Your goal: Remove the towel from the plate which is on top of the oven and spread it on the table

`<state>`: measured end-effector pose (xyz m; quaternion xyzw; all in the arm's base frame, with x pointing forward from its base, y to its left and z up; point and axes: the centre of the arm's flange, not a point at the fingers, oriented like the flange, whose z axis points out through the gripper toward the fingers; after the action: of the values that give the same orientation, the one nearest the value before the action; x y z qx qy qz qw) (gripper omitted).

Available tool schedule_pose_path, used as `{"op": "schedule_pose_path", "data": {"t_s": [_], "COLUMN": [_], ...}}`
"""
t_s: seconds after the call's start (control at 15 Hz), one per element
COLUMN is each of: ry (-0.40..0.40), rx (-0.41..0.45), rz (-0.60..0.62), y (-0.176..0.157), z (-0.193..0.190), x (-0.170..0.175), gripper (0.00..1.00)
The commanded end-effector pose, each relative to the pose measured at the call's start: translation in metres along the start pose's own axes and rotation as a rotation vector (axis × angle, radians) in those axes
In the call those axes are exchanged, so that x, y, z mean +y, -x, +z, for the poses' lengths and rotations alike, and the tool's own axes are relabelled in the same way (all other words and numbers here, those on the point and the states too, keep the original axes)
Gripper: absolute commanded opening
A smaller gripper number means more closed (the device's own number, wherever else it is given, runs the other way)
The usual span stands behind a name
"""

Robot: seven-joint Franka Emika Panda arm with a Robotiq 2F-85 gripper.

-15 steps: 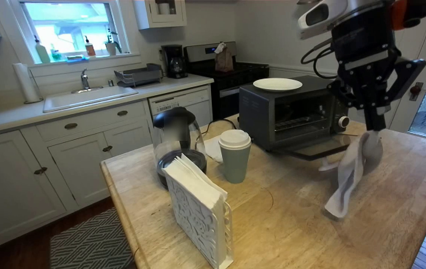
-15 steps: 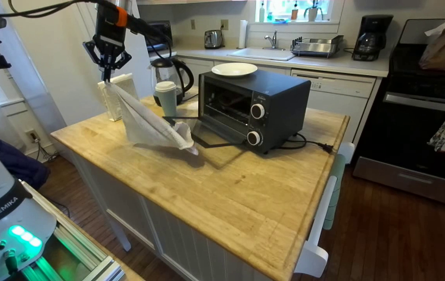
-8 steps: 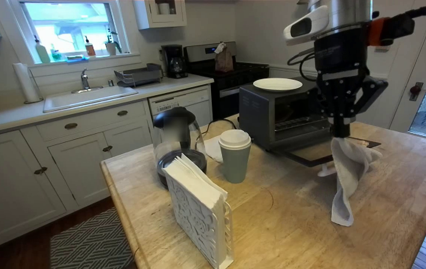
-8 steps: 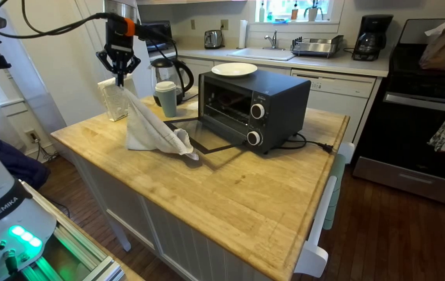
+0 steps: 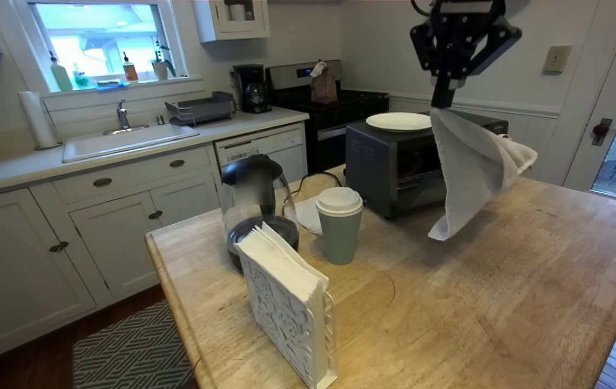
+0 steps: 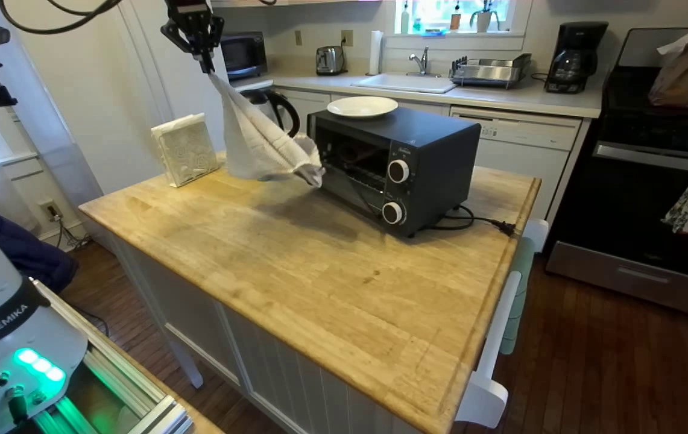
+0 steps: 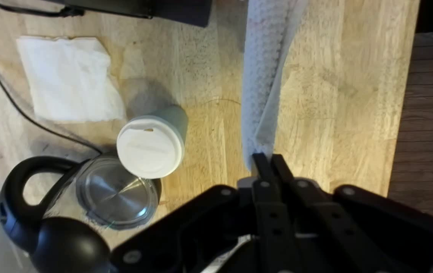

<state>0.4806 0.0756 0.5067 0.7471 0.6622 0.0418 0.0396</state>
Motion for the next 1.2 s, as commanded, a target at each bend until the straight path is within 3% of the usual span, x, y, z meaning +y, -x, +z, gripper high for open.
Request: {"op": "schedule_pose_path", "data": {"t_s": [0.0,0.13,0.4,0.73,1.13], "ry": [-0.027,-0.057,-0.069,0.043,0.152], "rx": [0.058,0.046,-0.103,-0.311,-0.462], "rz": [-0.097,-0.123,-0.019,0.175,0.448], "y": [-0.018,-0.02,0.004,0.089,0.202], "z": [-0.002,0.009,0.027,0.023,-0.036], "x": [0.0,-0.004,-0.002,0.01,-0.006], "gripper": [0.01,0.01,0.01,0.01,0.01]}}
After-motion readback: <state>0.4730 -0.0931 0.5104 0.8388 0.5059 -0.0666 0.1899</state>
